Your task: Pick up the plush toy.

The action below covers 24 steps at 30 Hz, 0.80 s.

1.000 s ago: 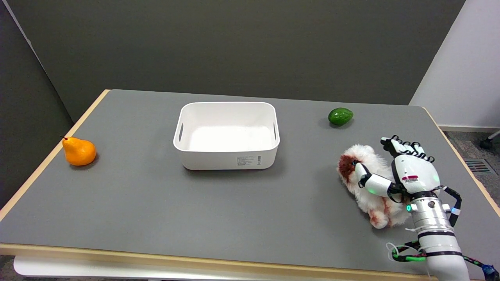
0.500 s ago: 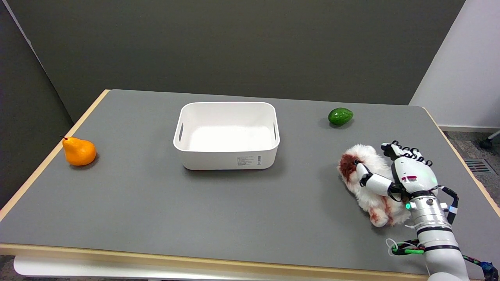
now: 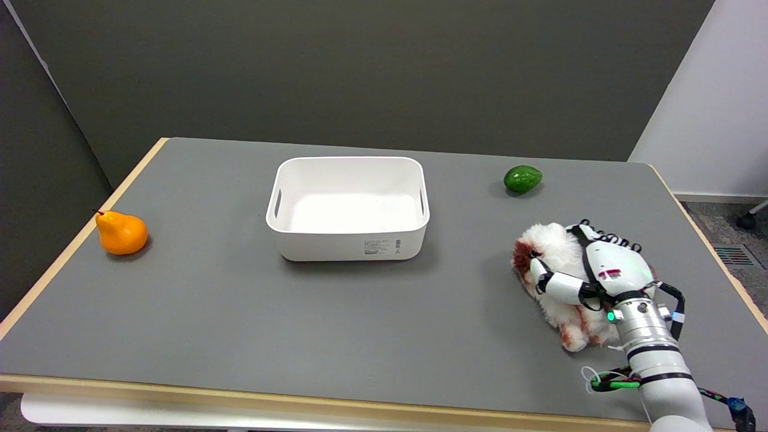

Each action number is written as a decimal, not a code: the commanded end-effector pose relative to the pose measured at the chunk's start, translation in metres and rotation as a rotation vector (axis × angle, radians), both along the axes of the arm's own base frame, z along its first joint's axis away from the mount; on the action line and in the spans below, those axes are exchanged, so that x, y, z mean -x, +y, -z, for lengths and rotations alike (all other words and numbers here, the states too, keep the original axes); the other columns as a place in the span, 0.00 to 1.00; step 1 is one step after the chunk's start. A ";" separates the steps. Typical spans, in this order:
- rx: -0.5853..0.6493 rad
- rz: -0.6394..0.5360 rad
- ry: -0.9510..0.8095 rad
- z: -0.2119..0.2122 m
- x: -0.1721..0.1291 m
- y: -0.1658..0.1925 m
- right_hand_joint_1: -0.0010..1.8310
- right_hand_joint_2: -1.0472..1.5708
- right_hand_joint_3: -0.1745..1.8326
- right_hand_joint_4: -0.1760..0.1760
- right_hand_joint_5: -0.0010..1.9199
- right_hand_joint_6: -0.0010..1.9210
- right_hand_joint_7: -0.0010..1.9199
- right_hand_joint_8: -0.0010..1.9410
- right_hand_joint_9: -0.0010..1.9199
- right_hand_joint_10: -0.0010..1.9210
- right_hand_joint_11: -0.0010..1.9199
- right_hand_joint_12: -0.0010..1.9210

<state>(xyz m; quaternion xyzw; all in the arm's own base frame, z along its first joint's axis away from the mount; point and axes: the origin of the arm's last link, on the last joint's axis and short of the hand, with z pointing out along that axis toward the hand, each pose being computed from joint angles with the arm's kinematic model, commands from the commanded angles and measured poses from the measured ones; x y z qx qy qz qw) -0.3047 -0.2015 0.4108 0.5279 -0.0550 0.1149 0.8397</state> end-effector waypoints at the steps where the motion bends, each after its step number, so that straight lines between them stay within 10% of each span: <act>1: -0.081 -0.056 0.117 0.024 -0.023 -0.016 0.47 0.66 0.54 0.17 0.22 0.44 0.38 0.52 0.34 0.67 0.27 0.89; 3: -0.086 -0.065 0.137 0.025 -0.025 -0.018 0.51 0.68 0.50 0.16 0.25 0.53 0.41 0.57 0.36 0.69 0.29 0.90; 5: -0.086 -0.070 0.144 0.025 -0.026 -0.018 0.65 0.87 0.13 0.00 0.28 0.75 0.45 0.73 0.41 0.68 0.33 0.91; 14: -0.088 -0.080 0.146 0.025 -0.027 -0.022 0.66 0.77 0.38 0.00 0.33 0.76 0.48 0.74 0.43 0.77 0.41 1.00; 24: -0.105 -0.104 0.183 0.025 -0.033 -0.027 0.66 0.76 0.38 0.03 0.34 0.76 0.48 0.72 0.45 0.80 0.43 1.00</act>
